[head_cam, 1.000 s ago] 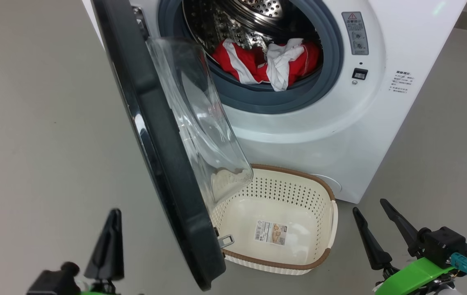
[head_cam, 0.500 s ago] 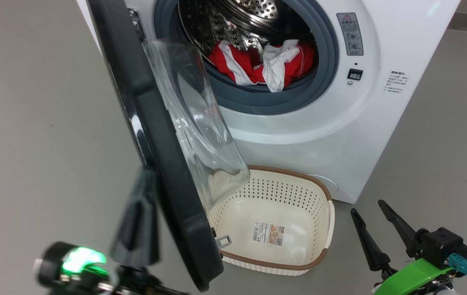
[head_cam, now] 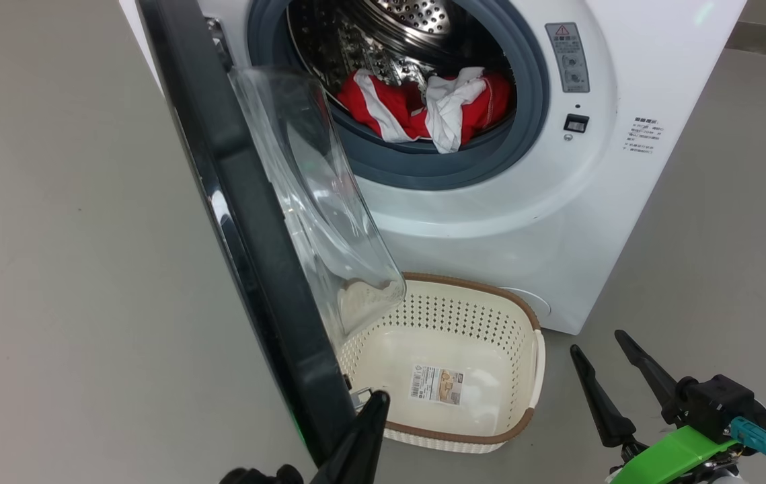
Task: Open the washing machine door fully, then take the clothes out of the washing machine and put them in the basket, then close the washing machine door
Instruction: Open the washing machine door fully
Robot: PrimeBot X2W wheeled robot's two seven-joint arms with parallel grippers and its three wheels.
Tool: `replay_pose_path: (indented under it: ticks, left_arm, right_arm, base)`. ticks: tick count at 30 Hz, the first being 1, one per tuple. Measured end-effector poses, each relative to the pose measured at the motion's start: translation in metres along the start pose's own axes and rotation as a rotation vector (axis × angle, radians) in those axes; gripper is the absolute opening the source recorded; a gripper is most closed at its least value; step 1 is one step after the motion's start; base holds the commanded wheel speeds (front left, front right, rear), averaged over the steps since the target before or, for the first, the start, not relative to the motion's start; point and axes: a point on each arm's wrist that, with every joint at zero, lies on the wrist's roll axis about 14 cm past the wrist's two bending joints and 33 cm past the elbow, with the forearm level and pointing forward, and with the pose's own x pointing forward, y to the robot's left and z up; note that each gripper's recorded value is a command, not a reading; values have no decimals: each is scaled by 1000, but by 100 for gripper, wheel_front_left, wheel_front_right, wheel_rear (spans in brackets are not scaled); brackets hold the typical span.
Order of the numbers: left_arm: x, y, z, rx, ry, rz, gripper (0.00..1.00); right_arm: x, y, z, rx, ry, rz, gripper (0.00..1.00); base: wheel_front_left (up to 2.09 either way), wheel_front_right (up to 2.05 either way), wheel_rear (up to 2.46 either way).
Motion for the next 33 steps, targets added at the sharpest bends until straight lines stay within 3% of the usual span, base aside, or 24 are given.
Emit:
replay_pose_path:
  ticks: [17,33]
  left_arm:
    - [-14,30,-16,-27,49,103,0]
    - [-50,108,-3,31,26,399,0]
  right_arm:
    - [5,10,6,-3,-15,29,100]
    - [18,24,-3,9,7,83,100]
  base:
    - [0,0,0]
    - [0,0,0]
